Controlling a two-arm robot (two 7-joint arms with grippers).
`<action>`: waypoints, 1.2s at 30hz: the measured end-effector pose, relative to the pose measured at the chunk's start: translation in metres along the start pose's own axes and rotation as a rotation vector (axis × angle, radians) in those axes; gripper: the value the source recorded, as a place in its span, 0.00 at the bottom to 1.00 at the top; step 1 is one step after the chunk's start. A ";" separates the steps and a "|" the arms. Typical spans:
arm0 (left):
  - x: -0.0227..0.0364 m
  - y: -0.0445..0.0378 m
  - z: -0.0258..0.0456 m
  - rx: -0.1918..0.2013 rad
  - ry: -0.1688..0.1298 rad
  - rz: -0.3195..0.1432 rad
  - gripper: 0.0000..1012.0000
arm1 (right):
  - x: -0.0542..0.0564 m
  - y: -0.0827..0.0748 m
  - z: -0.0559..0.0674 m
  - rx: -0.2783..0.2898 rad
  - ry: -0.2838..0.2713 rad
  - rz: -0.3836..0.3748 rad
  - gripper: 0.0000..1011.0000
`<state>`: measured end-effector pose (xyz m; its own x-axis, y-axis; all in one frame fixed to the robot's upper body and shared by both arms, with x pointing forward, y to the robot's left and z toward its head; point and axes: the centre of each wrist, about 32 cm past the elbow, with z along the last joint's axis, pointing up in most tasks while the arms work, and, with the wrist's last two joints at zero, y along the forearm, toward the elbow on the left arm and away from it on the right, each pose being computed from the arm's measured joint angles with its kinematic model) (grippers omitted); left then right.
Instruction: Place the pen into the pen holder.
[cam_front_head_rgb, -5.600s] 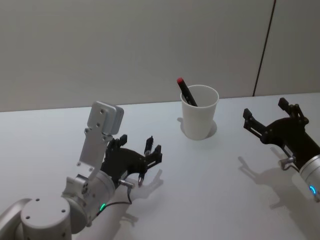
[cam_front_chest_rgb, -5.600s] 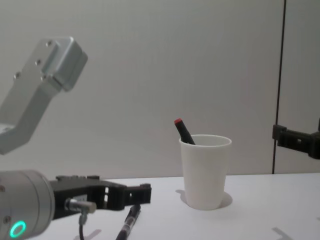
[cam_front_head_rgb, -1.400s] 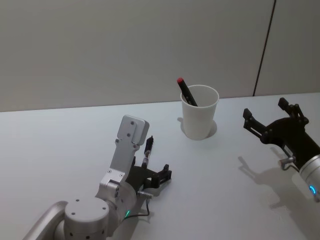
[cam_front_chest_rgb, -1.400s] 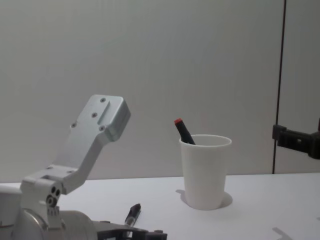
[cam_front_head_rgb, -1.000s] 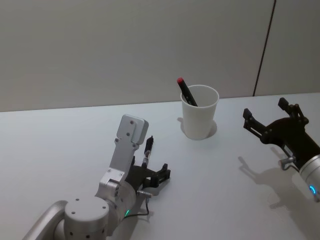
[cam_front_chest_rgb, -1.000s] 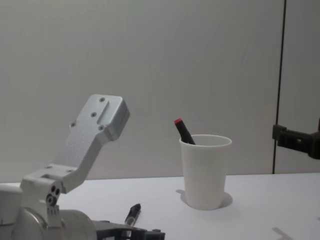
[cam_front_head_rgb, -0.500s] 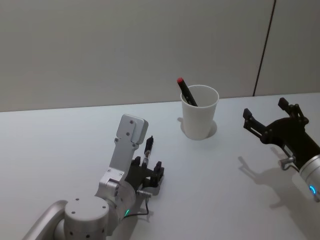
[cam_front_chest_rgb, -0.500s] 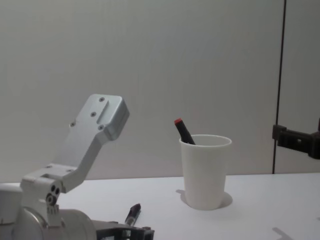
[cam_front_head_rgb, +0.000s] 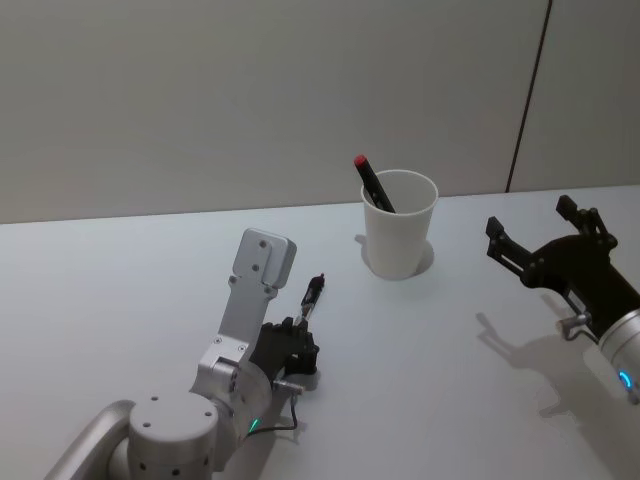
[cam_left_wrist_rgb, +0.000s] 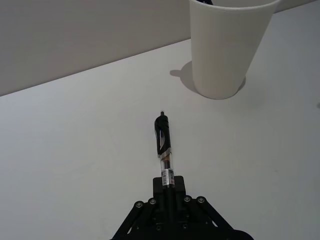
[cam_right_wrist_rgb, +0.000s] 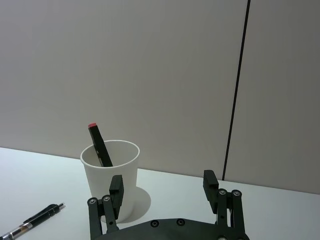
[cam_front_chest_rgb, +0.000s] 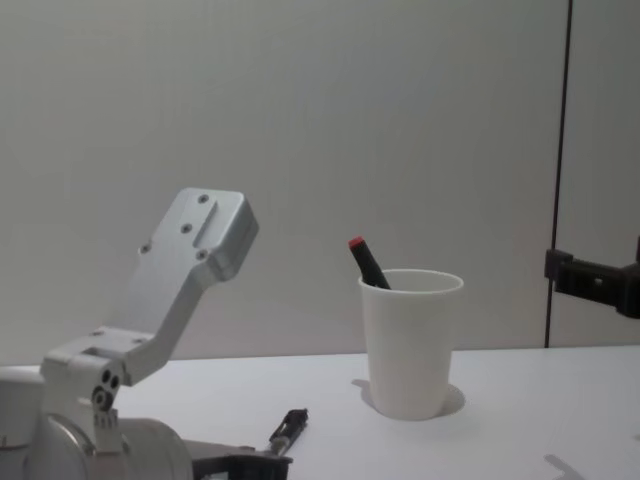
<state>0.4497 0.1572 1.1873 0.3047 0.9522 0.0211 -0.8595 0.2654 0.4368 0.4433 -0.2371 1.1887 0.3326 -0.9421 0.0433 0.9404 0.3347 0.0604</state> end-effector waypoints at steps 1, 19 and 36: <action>0.0000 0.0000 0.0000 0.000 0.000 0.000 0.13 | 0.000 0.000 0.000 0.000 0.000 0.000 0.99; 0.0008 0.0005 -0.0007 -0.020 0.000 0.001 0.11 | 0.000 0.000 0.000 0.000 0.000 0.000 0.99; 0.0137 0.0141 0.0077 -0.200 0.006 0.059 0.11 | 0.000 0.000 0.000 0.000 0.000 0.000 0.99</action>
<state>0.4449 0.1728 1.2007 0.2500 0.9676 0.0357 -0.9401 0.2337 0.2480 0.4433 -0.2371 1.1887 0.3326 -0.9421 0.0432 0.9404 0.3347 0.0604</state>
